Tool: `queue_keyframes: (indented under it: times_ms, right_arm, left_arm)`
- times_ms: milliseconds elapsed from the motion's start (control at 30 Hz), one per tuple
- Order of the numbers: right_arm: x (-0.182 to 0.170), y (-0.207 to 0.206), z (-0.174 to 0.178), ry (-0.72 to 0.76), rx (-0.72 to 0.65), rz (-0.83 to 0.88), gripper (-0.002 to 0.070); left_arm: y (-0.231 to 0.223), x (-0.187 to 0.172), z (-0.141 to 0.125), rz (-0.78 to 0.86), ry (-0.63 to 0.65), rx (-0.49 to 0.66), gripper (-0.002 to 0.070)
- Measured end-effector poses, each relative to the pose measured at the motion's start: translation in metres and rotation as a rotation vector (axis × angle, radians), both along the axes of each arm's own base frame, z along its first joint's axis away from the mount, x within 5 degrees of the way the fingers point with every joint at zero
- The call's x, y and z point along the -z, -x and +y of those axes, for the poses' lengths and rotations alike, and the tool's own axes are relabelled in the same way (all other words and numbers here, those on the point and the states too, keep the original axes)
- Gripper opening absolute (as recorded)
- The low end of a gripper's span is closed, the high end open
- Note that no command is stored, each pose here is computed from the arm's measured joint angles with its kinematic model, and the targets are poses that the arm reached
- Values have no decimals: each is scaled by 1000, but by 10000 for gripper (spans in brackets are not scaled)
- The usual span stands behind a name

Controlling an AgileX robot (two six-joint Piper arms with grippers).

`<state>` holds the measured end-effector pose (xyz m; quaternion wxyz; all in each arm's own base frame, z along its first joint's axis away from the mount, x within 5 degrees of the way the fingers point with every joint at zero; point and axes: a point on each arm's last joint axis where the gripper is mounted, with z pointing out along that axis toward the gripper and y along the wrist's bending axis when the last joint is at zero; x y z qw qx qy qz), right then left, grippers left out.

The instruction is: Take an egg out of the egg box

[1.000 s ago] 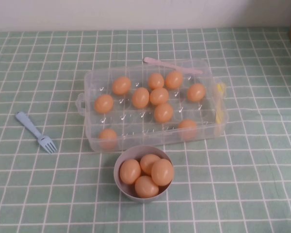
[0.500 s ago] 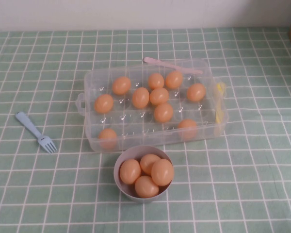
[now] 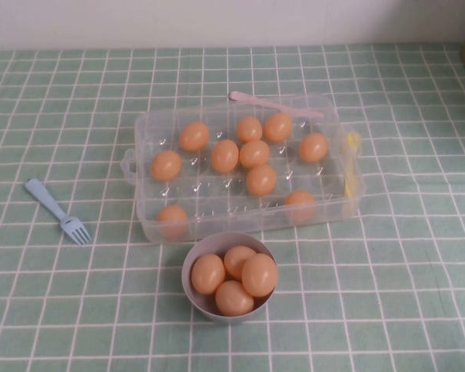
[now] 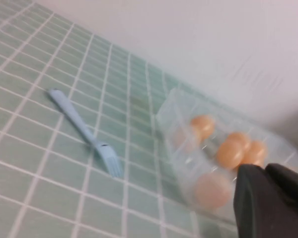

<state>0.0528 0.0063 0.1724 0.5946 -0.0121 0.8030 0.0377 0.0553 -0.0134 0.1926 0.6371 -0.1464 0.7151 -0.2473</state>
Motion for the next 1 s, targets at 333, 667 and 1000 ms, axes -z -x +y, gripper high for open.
queue_keyframes:
  times_ms: [333,667,1000]
  right_arm:
    - [0,0,0,0,0,0,-18]
    - [0,0,0,0,0,0,-18]
    - [0,0,0,0,0,0,-18]
  left_arm:
    - [1,-15,3,-74,81,-30,-4]
    - [-27,-108,-21,216,-157,249,-4]
    - [-122,-127,-36,596,-407,563,-4]
